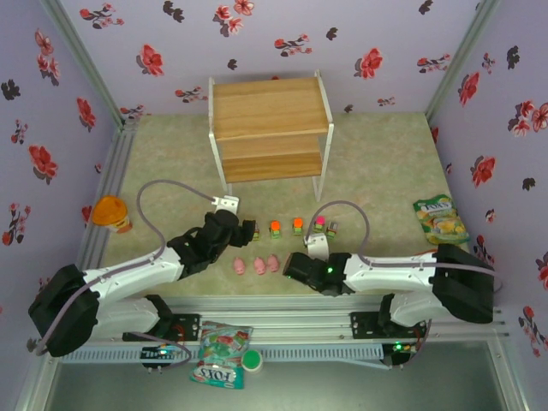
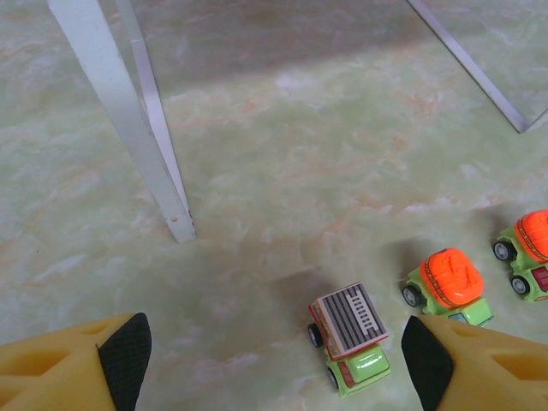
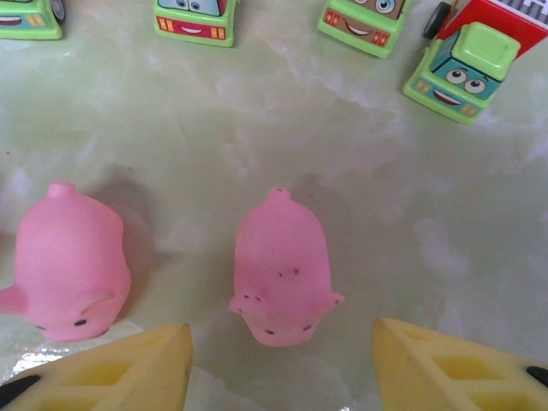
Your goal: Place and organize the plastic toys onto the shelf
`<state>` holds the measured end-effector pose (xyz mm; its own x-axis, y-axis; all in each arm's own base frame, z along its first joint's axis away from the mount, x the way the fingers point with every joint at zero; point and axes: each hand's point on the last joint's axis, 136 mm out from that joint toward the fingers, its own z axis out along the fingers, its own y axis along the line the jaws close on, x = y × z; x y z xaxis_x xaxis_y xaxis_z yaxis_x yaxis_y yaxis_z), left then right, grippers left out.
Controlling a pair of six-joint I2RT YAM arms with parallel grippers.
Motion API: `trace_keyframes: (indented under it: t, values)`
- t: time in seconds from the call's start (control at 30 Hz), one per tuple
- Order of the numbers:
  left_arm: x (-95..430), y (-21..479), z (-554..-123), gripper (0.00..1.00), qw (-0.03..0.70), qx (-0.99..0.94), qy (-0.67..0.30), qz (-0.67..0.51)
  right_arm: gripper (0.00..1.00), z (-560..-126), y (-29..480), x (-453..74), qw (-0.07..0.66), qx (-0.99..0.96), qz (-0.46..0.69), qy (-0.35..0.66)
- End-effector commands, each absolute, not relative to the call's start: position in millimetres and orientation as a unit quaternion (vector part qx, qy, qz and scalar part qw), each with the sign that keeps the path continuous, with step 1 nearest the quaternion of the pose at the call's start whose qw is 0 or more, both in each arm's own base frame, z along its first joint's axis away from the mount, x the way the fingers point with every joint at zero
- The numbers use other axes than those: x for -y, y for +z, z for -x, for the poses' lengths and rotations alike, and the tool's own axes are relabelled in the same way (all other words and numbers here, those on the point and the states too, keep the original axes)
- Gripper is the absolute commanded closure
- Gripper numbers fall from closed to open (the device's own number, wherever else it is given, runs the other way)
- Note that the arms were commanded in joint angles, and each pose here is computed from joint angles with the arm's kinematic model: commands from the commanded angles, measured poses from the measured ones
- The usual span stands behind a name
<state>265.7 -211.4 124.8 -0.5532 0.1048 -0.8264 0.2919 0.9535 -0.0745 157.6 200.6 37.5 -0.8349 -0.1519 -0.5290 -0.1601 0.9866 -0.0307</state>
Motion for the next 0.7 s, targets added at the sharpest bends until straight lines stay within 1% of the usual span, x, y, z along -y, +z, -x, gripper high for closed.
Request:
trace_keyframes:
  t: [0.0,0.4,0.67]
  values:
    - [217,132,-267,0.19,0.461,-0.873,-0.106,-0.117,0.43,-164,39,-209,0.278,-0.957,0.085,0.014]
    - [218,131,-268,0.19,0.46,-0.874,-0.104,-0.119,0.5,-170,32,-203,0.28,-0.958,0.063,0.017]
    - [219,128,-268,0.19,0.455,-0.877,-0.1,-0.119,0.5,-168,23,-193,0.276,-0.96,0.051,0.012]
